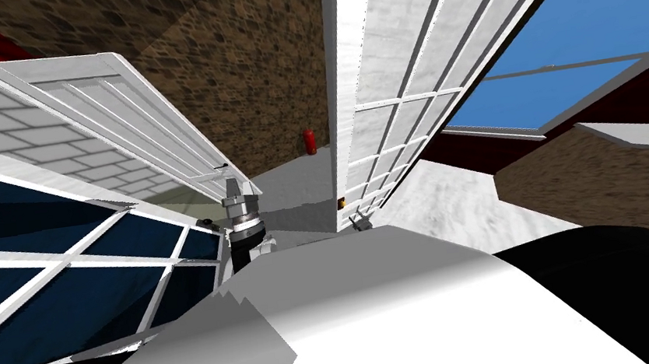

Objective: Push the door open

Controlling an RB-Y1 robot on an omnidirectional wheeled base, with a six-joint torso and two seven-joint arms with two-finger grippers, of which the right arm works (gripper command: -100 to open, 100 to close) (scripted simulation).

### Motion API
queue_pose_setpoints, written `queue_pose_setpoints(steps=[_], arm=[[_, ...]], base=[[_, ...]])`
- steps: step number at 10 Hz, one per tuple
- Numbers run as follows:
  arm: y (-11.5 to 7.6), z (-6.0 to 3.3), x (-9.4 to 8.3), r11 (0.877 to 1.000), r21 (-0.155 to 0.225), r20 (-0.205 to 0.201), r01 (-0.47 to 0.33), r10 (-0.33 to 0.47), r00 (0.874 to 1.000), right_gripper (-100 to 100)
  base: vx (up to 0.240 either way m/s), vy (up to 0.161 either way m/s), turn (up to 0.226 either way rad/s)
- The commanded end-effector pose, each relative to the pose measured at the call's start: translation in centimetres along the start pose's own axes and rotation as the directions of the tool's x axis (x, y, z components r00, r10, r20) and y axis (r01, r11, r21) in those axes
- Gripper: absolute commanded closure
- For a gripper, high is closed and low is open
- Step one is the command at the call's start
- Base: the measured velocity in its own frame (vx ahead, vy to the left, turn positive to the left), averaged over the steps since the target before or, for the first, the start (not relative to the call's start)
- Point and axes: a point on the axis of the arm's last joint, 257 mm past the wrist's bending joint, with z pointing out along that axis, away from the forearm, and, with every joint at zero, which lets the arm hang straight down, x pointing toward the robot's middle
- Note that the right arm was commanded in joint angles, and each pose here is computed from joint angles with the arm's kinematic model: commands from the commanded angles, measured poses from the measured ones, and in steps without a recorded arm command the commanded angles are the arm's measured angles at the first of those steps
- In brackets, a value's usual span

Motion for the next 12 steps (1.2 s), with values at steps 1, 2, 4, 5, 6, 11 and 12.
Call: queue_pose_setpoints(steps=[1, 2, 4, 5, 6, 11, 12], arm=[[0.3, -0.60, 0.2, 0.999, -0.036, -0.009, -0.020, 0.020, 1.000, -100], [0.2, -0.44, 0.1, 1.000, -0.021, -0.005, -0.011, 0.011, 1.000, -100], [1.0, -0.29, 0.0, 1.000, -0.018, 0.004, 0.007, -0.007, 1.000, -100], [1.1, -0.07, 0.0, 1.000, -0.019, 0.006, 0.010, -0.010, 1.000, -100], [1.1, 0.24, 0.1, 1.000, -0.020, 0.006, 0.011, -0.010, 1.000, -100], [0.7, 1.15, 0.3, 1.000, -0.029, -0.003, -0.003, 0.003, 1.000, 100], [0.7, 1.15, 0.3, 1.000, -0.029, -0.003, -0.003, 0.003, 1.000, 100]], base=[[-0.160, 0.074, -0.070], [-0.070, 0.039, -0.019], [0.111, 0.052, 0.015], [0.176, 0.050, 0.012], [0.205, 0.033, 0.013], [0.133, 0.039, 0.002], [-0.032, -0.014, 0.003]])
